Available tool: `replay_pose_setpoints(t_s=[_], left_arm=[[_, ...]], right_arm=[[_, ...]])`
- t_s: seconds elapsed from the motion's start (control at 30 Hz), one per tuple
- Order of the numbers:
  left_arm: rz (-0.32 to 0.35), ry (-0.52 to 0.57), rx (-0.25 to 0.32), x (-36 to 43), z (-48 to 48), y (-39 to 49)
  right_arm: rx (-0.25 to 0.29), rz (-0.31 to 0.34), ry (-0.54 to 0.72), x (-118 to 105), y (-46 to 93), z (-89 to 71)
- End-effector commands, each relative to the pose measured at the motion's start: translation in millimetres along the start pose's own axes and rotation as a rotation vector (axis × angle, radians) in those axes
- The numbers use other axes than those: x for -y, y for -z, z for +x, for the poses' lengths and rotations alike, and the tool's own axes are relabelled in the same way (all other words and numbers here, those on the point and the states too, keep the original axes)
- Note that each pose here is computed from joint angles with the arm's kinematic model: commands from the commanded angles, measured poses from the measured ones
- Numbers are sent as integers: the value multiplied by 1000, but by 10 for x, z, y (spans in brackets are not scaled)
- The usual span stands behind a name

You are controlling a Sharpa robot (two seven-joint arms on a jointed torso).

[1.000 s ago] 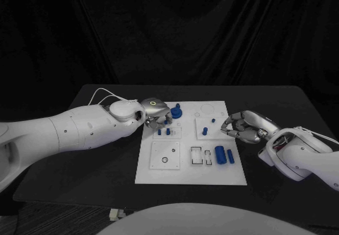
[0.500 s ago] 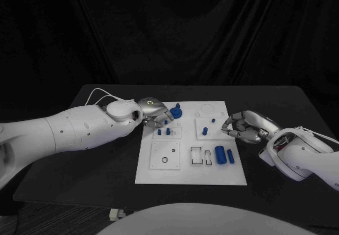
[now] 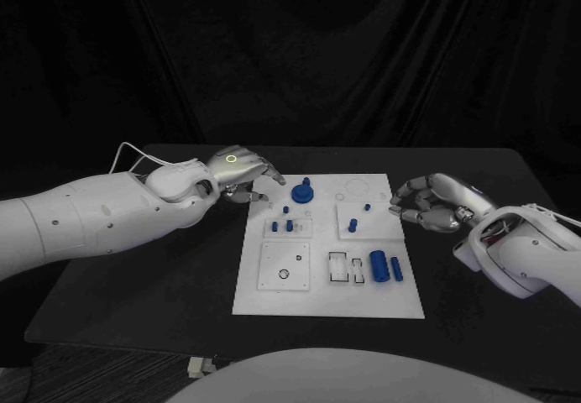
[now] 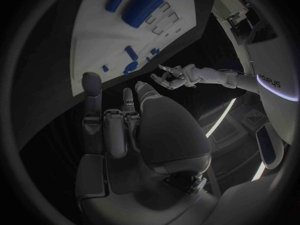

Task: Assemble the parts on the task board

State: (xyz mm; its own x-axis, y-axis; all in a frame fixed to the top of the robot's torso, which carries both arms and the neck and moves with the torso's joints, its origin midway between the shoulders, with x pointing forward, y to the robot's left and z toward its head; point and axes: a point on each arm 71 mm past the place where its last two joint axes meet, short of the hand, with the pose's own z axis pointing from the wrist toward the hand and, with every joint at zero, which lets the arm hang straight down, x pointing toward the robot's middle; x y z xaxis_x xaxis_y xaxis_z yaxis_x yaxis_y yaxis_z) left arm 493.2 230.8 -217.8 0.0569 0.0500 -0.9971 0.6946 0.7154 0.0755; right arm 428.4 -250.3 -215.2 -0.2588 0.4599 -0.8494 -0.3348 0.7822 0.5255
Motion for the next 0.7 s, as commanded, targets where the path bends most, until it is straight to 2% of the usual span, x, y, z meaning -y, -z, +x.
replay_pose_setpoints(t_s=[0.03,0.13,0.17,0.27,0.33,0.43,0.57,0.63,0.7], left_arm=[[44,-10,170,-7,-241,43],[16,37,219,-69,-361,91],[-6,84,248,-104,-412,118],[-57,233,291,-185,-473,161],[-98,405,305,-251,-482,178],[-147,765,334,-342,-459,189],[-150,1171,400,-381,-399,219],[-137,1285,431,-376,-371,245],[-123,1347,450,-367,-351,264]], right_arm=[[92,-29,39,-58,-95,-202],[127,-67,98,-134,-202,-343],[135,-92,146,-186,-270,-403],[121,-145,276,-287,-407,-452],[93,-181,387,-344,-509,-442],[26,-203,519,-382,-654,-379],[-74,-196,633,-358,-791,-249],[-100,-192,658,-334,-821,-195],[-111,-190,669,-315,-834,-159]])
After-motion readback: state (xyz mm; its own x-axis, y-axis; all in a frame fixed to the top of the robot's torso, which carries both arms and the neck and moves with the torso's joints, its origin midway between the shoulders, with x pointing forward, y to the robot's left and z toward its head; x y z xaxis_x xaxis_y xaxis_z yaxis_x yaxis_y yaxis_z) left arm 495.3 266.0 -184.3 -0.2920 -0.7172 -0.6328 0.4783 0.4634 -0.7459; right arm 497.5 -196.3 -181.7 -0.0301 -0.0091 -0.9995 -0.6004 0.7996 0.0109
